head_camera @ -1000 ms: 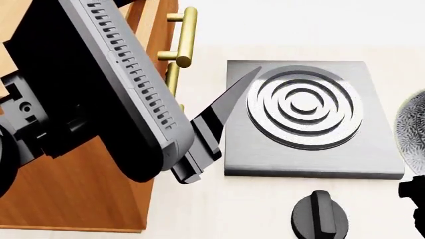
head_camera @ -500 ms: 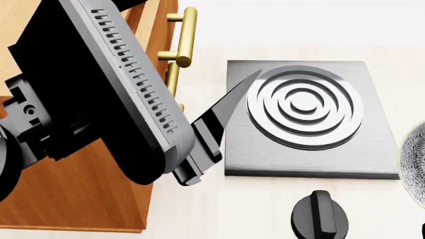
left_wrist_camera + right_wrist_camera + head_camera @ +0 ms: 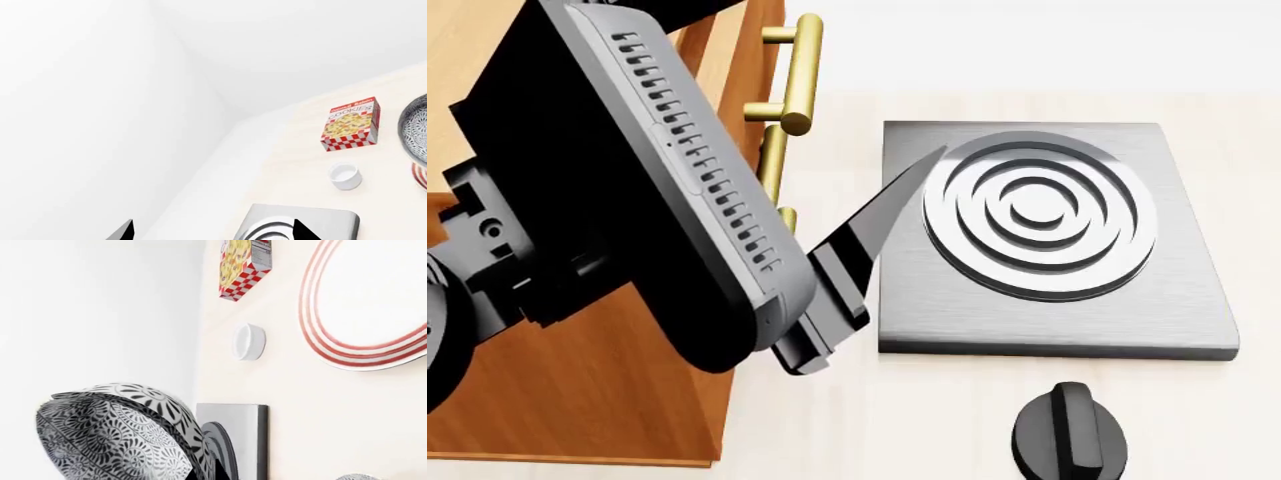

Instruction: Pick the akita bowl on the wooden cabinet and place it on the plate.

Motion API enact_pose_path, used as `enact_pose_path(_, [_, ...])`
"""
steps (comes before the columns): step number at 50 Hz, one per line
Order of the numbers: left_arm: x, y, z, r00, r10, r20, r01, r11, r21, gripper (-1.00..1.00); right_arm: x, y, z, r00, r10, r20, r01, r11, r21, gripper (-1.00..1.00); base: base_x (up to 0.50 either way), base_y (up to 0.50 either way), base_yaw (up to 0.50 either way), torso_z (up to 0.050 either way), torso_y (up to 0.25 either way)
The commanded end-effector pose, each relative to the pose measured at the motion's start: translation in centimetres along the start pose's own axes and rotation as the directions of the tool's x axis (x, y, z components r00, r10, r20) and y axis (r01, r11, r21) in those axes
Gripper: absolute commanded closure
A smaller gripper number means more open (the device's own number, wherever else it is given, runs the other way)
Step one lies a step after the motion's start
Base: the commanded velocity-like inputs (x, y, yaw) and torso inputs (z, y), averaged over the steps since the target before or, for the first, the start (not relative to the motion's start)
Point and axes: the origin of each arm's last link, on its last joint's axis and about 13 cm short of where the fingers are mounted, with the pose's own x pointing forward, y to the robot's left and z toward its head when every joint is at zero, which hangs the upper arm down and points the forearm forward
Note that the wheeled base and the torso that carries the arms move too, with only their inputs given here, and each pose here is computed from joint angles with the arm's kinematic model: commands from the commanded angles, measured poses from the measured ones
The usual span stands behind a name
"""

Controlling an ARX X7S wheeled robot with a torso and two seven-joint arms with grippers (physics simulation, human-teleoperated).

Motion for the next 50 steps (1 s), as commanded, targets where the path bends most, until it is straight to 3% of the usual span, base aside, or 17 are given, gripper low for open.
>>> enact_pose_path(1, [0.1,0.1,0.0,1.000,0.001,0.009,-0.001,1.000,-0.004,-1.00,0.2,0.8,1.0,0.999,-0.004,0.036,0.003,1.000,0.026,1.00,0.00,0.00,0.00,0.000,0.000])
enact_pose_path(17, [-0.3,-0.1,-0.6,1.000,0.013,-0.003,-0.013,1.000,-0.006,-1.00,1.7,1.1,2.0,0.999,-0.053,0.000,0.053,0.995,0.087,1.00,0.00,0.00,0.00,0.001,0.000])
enact_pose_path(50, [-0.4,-0.3,-1.3,1.000,0.019,-0.009,-0.019,1.000,-0.025,-1.00,4.8,1.5,3.1,0.986,-0.134,0.096,0.132,0.991,0.024,1.00,0.00,0.00,0.00,0.000,0.000])
